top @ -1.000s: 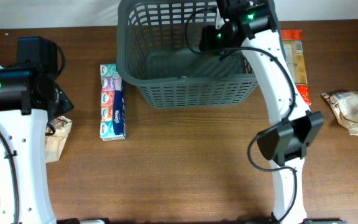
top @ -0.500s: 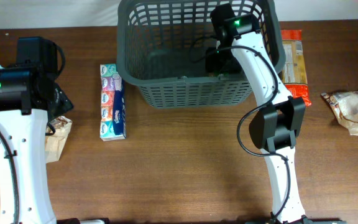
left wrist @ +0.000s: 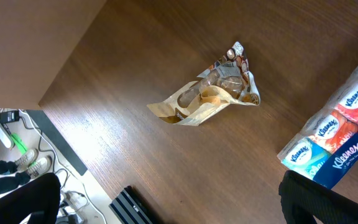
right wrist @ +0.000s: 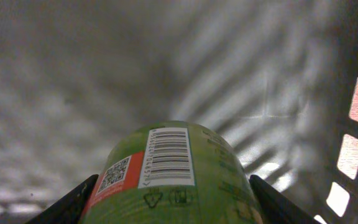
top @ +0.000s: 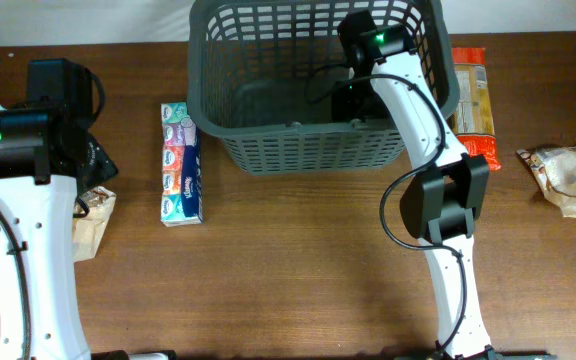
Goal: Pack container
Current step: 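Carry the jar with the right gripper over the basket, then open the right gripper to drop the jar into the basket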
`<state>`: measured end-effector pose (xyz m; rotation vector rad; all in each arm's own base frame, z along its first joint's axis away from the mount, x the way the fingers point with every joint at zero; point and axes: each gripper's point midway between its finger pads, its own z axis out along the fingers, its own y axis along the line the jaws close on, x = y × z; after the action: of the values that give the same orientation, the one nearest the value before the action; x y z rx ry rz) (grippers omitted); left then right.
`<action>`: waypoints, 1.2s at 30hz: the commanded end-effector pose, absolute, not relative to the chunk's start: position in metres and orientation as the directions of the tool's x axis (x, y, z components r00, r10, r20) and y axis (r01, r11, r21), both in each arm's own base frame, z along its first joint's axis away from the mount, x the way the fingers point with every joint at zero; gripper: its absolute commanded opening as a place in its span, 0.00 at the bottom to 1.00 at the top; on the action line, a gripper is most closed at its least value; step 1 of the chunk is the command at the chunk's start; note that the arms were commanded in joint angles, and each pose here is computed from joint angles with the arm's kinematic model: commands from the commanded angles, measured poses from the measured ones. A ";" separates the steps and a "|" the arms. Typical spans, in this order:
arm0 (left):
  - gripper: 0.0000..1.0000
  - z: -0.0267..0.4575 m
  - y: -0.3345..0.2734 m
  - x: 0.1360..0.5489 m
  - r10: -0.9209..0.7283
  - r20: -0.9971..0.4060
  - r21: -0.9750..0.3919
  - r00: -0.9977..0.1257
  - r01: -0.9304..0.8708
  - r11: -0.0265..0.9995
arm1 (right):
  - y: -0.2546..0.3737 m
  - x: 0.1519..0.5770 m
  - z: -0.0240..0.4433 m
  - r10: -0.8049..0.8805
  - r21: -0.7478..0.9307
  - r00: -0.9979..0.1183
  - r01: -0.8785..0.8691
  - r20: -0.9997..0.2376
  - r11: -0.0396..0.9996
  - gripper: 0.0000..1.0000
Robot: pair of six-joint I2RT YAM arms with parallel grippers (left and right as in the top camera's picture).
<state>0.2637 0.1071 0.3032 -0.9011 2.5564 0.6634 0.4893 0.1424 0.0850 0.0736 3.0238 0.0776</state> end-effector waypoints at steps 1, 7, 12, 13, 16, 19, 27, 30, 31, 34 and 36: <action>0.99 0.300 0.107 0.263 -0.499 -0.449 0.312 -0.741 -0.653 0.690 | 0.135 0.489 0.077 0.051 0.024 -0.993 0.049 -0.103 0.999 0.08; 1.00 0.300 0.107 0.263 -0.499 -0.449 0.312 -0.741 -0.653 0.690 | 0.134 0.488 0.077 0.051 0.019 -0.994 0.049 -0.097 0.999 0.19; 0.99 0.300 0.108 0.262 -0.500 -0.449 0.312 -0.740 -0.654 0.689 | 0.134 0.486 0.077 0.050 0.018 -0.995 0.049 -0.091 0.999 0.70; 0.99 0.300 0.108 0.262 -0.500 -0.449 0.312 -0.740 -0.655 0.688 | 0.134 0.486 0.077 0.050 0.017 -0.995 0.049 -0.090 0.999 0.71; 1.00 0.300 0.108 0.263 -0.500 -0.450 0.312 -0.740 -0.655 0.689 | 0.133 0.485 0.077 0.050 0.016 -0.995 0.049 -0.087 0.999 0.83; 1.00 0.300 0.108 0.263 -0.500 -0.451 0.310 -0.739 -0.655 0.689 | 0.133 0.485 0.077 0.050 0.016 -0.995 0.049 -0.087 0.999 0.84; 1.00 0.300 0.108 0.262 -0.500 -0.449 0.312 -0.741 -0.654 0.689 | 0.133 0.486 0.080 0.051 0.019 -0.994 0.050 -0.093 0.999 0.99; 1.00 0.300 0.108 0.263 -0.500 -0.450 0.312 -0.740 -0.655 0.689 | 0.134 0.491 0.097 0.057 0.039 -0.990 0.052 -0.130 0.998 0.99; 1.00 0.300 0.108 0.263 -0.500 -0.450 0.312 -0.740 -0.655 0.689 | 0.134 0.493 0.107 0.058 0.046 -0.986 0.051 -0.154 0.998 0.99; 1.00 0.300 0.108 0.263 -0.500 -0.452 0.310 -0.739 -0.656 0.688 | 0.133 0.502 0.144 0.055 0.073 -0.968 0.039 -0.244 0.997 0.99; 1.00 0.300 0.108 0.263 -0.500 -0.452 0.310 -0.739 -0.656 0.689 | 0.131 0.506 0.173 0.049 0.088 -0.950 0.023 -0.310 0.996 0.99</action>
<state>0.2636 0.1074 0.3031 -0.9032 2.5562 0.6633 0.4994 0.1380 0.1247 0.0583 2.9401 0.0880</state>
